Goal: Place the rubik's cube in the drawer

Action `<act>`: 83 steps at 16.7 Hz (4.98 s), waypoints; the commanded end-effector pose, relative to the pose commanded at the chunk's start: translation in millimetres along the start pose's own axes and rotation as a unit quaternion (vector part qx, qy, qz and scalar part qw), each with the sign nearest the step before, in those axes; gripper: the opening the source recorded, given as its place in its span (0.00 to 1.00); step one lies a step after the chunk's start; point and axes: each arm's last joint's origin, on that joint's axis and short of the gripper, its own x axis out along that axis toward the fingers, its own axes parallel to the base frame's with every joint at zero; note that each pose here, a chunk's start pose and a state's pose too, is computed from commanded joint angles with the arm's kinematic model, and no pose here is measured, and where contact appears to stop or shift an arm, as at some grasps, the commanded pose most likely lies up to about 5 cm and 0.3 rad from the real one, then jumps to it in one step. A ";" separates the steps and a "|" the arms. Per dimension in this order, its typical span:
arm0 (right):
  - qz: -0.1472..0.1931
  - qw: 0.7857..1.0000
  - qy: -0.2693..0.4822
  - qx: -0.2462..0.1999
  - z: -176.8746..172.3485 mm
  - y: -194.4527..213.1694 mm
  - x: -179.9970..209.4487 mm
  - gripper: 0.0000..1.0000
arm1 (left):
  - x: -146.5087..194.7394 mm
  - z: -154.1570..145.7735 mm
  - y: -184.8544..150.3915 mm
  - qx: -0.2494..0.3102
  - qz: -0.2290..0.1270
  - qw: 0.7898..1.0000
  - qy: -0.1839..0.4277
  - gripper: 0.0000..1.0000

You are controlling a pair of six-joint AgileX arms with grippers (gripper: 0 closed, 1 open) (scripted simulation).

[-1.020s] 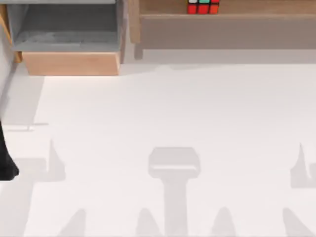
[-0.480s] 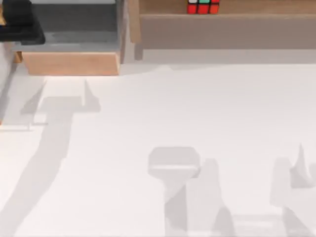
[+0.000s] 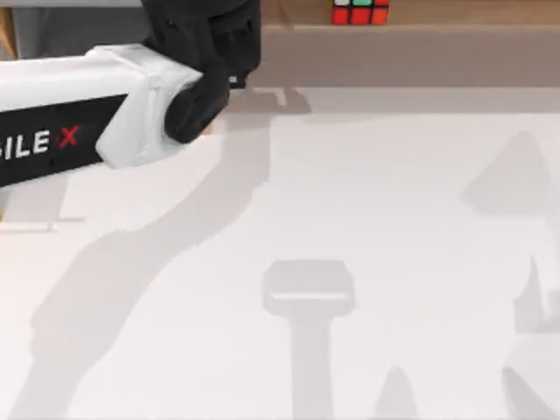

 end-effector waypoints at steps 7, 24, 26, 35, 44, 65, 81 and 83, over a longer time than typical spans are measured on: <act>0.000 1.000 0.000 0.000 0.0 0.0 0.0 1.00 | 10.4 -121.4 -110.6 0.023 -0.011 0.999 0.035 1.00; 0.000 1.000 0.000 0.000 0.0 0.0 0.0 1.00 | 53.5 -146.7 -125.5 0.028 -0.010 0.999 0.043 1.00; 0.000 1.000 0.000 0.000 0.0 0.0 0.0 1.00 | 63.3 -147.7 -124.8 0.028 -0.010 0.999 0.043 1.00; 0.000 1.000 0.000 0.000 0.0 0.0 0.0 1.00 | 66.2 -148.3 -124.4 0.029 -0.010 0.999 0.043 0.70; 0.000 1.000 0.000 0.000 0.0 0.0 0.0 1.00 | 66.2 -148.3 -124.4 0.029 -0.010 0.999 0.043 0.02; 0.000 1.000 0.000 0.000 0.0 0.0 0.0 1.00 | 49.1 -126.2 -125.3 0.030 -0.010 0.999 0.043 0.00; 0.000 1.000 0.000 0.000 0.0 0.0 0.0 1.00 | -26.5 -58.9 -203.0 0.254 -0.302 0.904 0.165 0.00; 0.000 1.000 0.000 0.000 0.0 0.0 0.0 1.00 | -38.4 -50.9 -204.9 0.290 -0.344 0.872 0.194 0.00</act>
